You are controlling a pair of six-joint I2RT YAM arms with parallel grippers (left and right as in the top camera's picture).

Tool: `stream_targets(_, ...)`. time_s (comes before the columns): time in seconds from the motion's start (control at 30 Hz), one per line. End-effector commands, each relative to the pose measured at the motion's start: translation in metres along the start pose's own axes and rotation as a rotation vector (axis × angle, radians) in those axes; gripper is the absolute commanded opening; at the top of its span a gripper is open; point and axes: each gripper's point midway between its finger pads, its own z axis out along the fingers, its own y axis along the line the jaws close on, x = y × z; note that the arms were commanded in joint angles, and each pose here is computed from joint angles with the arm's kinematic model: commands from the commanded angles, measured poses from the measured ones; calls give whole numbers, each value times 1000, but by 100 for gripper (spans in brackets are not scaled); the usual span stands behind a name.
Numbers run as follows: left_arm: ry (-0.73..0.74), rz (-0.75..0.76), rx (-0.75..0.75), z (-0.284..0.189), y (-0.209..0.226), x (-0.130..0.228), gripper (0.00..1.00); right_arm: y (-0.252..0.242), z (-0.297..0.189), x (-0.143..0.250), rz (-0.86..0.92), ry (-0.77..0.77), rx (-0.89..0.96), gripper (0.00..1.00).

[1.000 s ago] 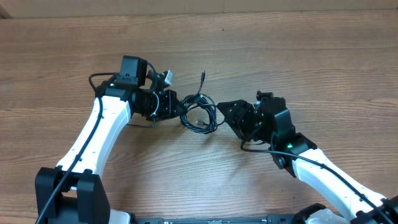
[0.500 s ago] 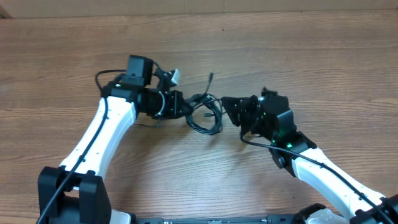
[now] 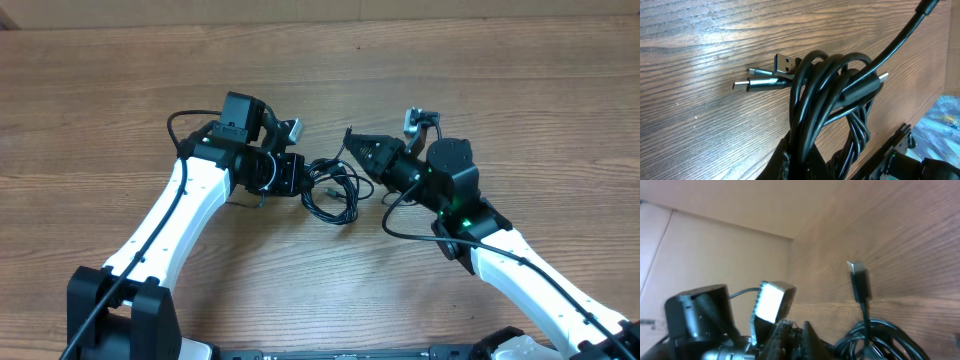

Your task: Untangle cables

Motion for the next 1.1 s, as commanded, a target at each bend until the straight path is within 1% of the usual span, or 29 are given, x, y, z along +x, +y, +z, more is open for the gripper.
stream_targets(0.0,-30,19,-4,-6,-5,-9,4,-8,-1,10,62,56,42,28)
stream_targets(0.03,-30,17,-4,-6,-5,-9,4,-16,-2,17,126,87,75,36)
stream_targets(0.07,-30,17,-4,-6,-5,-9,4,-23,-3,26,203,128,106,47)
stream_targets(0.13,-31,18,-11,-6,-4,-9,4,-33,-7,44,304,205,155,55)
stream_targets(0.23,-40,19,-58,-6,4,-11,4,-49,-13,55,358,242,228,61)
stream_targets(0.4,-42,38,-70,-6,6,-11,4,-90,-22,44,387,105,412,62)
stream_targets(0.57,-28,38,-6,-6,-5,-8,4,-95,-21,37,447,47,433,61)
stream_targets(0.67,-17,42,41,-5,-14,-6,4,-92,-19,31,433,24,413,61)
stream_targets(0.8,-4,58,63,-3,-21,-3,4,-76,-12,20,398,2,336,49)
stream_targets(0.9,7,72,68,0,-26,0,4,-61,-6,6,295,-39,265,30)
stream_targets(0.97,14,84,70,3,-30,2,4,-51,-4,0,251,-52,222,15)
stream_targets(1.07,17,91,68,4,-32,3,4,-43,-2,-4,232,-61,190,5)
